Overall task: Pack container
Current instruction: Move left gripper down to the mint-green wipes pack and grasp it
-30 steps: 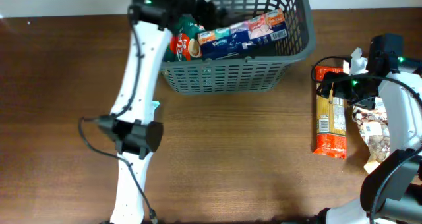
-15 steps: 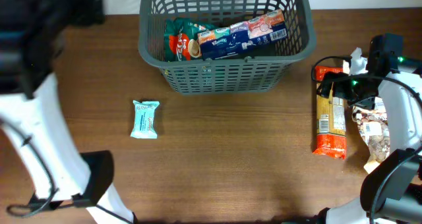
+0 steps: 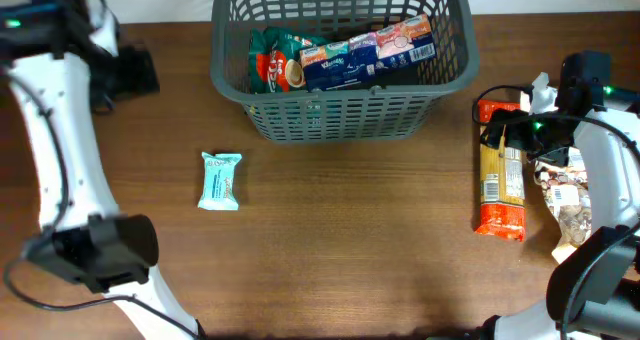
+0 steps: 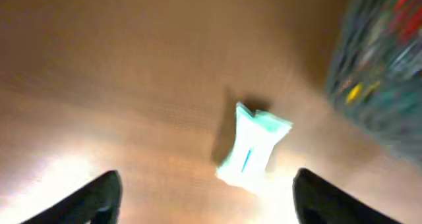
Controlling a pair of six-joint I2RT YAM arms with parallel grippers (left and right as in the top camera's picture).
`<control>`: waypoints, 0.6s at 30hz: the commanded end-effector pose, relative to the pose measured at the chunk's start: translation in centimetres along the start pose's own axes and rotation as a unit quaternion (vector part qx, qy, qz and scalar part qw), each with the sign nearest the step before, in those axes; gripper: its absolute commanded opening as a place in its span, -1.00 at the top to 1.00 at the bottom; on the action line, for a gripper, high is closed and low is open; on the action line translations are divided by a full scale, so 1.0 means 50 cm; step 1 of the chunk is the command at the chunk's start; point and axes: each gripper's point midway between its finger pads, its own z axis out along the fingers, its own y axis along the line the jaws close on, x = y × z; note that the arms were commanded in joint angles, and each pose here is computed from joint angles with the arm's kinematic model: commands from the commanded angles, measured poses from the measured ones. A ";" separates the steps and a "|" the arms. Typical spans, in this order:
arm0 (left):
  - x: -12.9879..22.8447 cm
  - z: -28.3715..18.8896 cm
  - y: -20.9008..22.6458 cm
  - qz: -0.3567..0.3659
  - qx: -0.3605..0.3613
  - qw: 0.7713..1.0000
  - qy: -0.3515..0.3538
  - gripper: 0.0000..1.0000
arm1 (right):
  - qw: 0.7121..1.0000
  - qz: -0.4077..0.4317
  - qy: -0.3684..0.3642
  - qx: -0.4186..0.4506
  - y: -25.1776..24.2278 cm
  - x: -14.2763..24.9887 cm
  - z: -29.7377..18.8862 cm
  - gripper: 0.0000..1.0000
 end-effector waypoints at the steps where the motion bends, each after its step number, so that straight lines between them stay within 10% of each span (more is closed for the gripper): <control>1: 0.059 0.086 -0.020 0.070 0.042 0.994 0.078 -0.46 | 1.000 0.000 -0.008 -0.006 0.003 -0.011 -0.007 -0.98; 18: 0.202 0.224 -0.051 0.138 0.110 0.982 0.066 -0.72 | 1.000 0.000 -0.008 -0.006 0.003 -0.011 -0.007 -0.98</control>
